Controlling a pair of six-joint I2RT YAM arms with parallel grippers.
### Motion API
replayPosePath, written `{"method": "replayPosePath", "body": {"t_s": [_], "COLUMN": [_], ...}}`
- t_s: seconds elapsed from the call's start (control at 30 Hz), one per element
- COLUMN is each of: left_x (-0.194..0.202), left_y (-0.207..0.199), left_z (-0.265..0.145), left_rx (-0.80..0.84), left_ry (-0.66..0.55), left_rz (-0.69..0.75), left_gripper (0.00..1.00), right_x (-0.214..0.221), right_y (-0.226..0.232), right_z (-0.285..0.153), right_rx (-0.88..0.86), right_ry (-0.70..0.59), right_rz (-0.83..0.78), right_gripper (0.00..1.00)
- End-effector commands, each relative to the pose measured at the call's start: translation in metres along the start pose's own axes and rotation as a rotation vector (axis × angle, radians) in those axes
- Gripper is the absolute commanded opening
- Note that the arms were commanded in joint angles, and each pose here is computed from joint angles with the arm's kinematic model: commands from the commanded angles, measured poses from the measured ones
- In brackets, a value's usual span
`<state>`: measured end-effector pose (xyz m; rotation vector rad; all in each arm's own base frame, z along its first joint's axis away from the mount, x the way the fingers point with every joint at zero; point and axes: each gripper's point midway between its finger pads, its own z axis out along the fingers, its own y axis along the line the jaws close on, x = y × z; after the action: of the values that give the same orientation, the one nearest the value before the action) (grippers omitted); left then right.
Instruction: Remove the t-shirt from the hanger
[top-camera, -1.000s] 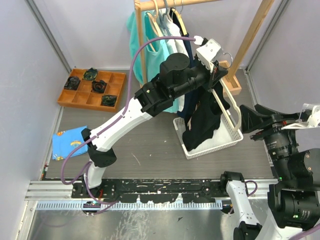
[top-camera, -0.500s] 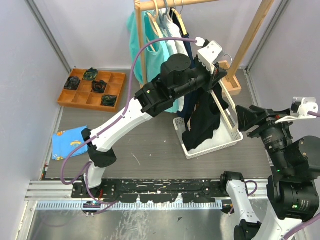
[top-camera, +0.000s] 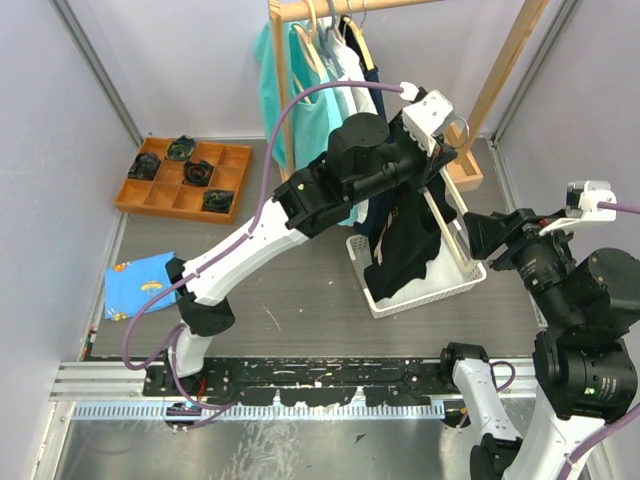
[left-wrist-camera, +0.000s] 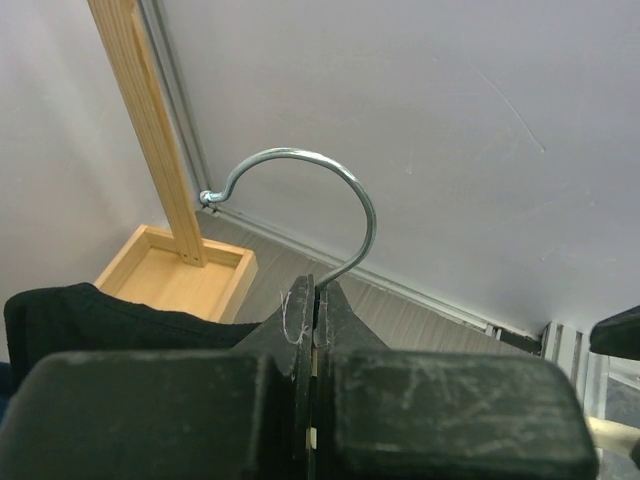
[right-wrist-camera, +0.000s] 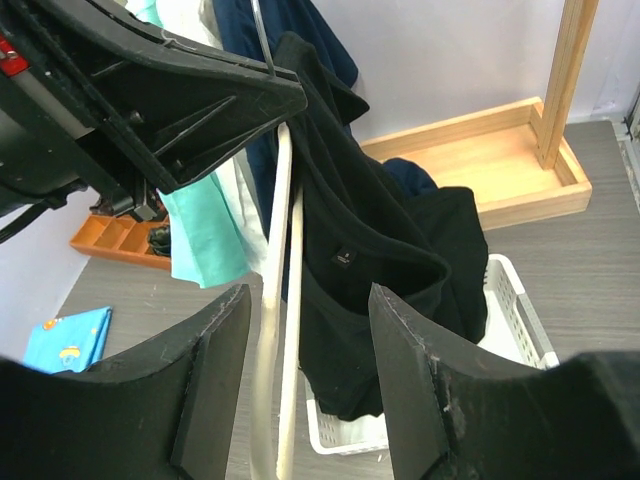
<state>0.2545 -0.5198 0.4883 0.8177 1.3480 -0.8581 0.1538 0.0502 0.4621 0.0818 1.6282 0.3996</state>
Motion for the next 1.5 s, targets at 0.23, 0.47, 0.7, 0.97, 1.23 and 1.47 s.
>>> {"method": "replayPosePath", "body": {"t_s": [0.23, 0.47, 0.7, 0.97, 1.23, 1.47], "left_x": [-0.015, -0.013, -0.014, -0.014, -0.012, -0.009], "left_y": [-0.022, -0.033, -0.044, -0.054, -0.059, -0.042], "left_z": [-0.002, -0.005, -0.007, -0.008, -0.006, -0.007], "left_rx": [0.026, 0.044, 0.064, 0.083, 0.089, 0.002], "left_ry": [-0.04, -0.032, -0.031, -0.032, -0.031, -0.002], "left_rz": [0.049, 0.068, 0.092, 0.115, 0.121, 0.152], "left_gripper": [0.0, 0.0, 0.0, 0.0, 0.0, 0.5], "right_x": [0.011, 0.016, 0.02, 0.024, 0.022, 0.009], "right_y": [-0.004, -0.006, -0.008, -0.01, -0.009, -0.01], "right_z": [0.011, 0.013, 0.014, 0.015, 0.015, 0.01], "right_rx": [-0.001, 0.004, 0.007, 0.008, 0.006, 0.037], "right_ry": [0.075, 0.101, 0.118, 0.125, 0.111, 0.035], "right_rz": [0.001, 0.006, 0.008, 0.009, 0.006, 0.033], "right_gripper": [0.55, 0.49, 0.42, 0.23, 0.03, 0.01]}}
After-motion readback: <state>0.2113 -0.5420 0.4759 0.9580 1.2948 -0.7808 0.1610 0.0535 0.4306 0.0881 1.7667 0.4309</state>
